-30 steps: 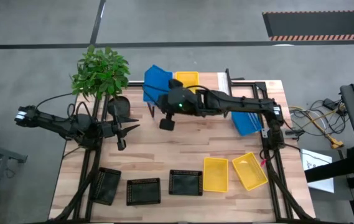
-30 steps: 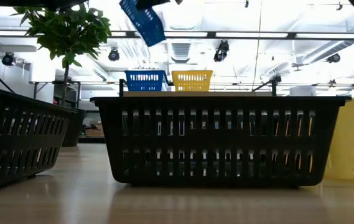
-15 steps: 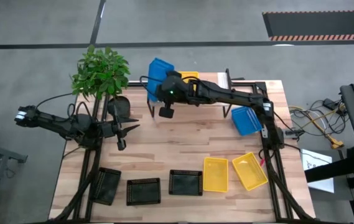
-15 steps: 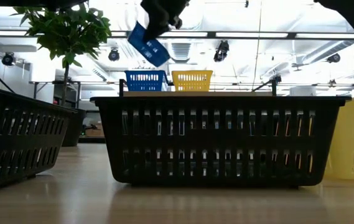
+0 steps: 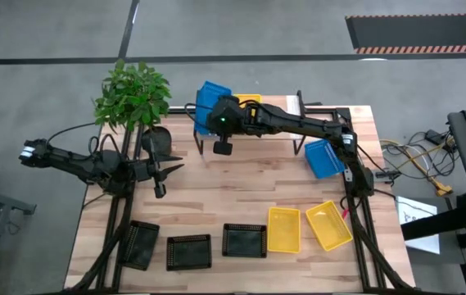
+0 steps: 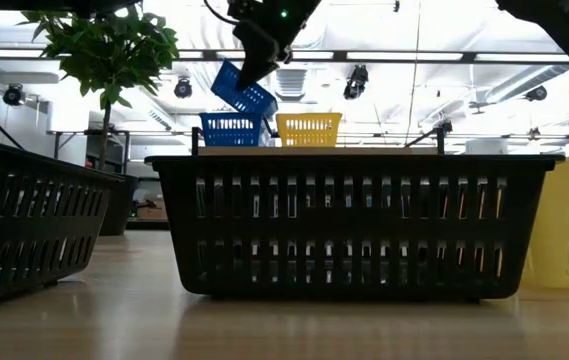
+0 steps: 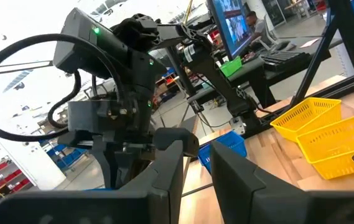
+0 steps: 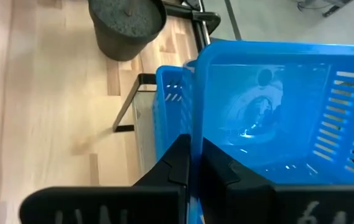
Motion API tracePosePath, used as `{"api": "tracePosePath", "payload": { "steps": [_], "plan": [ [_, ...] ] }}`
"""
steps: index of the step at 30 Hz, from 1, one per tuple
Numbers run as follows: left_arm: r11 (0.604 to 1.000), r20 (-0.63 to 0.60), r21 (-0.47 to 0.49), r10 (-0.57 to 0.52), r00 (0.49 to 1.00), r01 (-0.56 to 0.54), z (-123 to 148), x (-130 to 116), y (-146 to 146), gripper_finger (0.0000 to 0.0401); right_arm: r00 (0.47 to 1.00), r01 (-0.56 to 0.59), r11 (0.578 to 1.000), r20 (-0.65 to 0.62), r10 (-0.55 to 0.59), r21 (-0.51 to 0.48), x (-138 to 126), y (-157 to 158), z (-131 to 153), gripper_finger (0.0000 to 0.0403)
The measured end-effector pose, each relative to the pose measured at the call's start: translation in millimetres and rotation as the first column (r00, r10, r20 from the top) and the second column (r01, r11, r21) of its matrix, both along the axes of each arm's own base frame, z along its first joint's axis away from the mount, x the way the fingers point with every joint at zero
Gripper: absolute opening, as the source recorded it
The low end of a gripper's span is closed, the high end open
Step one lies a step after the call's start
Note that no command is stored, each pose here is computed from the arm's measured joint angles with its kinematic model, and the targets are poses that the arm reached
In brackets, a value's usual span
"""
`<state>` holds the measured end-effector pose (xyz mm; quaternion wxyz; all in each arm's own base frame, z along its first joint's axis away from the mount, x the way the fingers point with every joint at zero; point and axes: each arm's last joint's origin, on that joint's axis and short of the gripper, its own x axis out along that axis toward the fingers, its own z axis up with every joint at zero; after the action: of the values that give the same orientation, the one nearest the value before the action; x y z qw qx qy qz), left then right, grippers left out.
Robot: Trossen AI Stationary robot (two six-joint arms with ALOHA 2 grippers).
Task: Stack baskets on shelf by color
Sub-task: Stack the blue bin on top of the other blue bin on the shelf, then put the right black bin on the shelf
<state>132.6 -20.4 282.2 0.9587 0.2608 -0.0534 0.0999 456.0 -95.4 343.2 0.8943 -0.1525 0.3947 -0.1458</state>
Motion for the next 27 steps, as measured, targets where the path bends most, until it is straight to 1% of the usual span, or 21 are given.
{"api": "tracePosePath", "payload": {
  "steps": [13,16,23,27],
  "plan": [
    [1.0,-0.001,0.0,0.0,1.0,0.0,-0.1,0.1,0.0,0.0063,1.0,0.0,1.0,-0.016,-0.001,-0.013,0.2,-2.4,-2.4,0.0012],
    [1.0,0.0,0.0,0.0,1.0,0.0,-0.1,0.1,0.0,0.0063,1.0,-0.001,1.0,-0.016,0.001,-0.014,0.3,-2.5,-2.3,0.0027],
    [1.0,0.0,0.0,-0.001,1.0,0.001,0.2,0.0,-0.1,0.0063,1.0,0.002,1.0,-0.014,-0.002,-0.011,0.3,-2.5,-2.3,0.0081],
    [1.0,0.0,0.0,-0.001,1.0,0.001,0.2,0.0,-0.1,0.0063,1.0,0.009,1.0,-0.01,-0.009,-0.005,0.4,-2.3,-2.3,0.0102]
  ]
}}
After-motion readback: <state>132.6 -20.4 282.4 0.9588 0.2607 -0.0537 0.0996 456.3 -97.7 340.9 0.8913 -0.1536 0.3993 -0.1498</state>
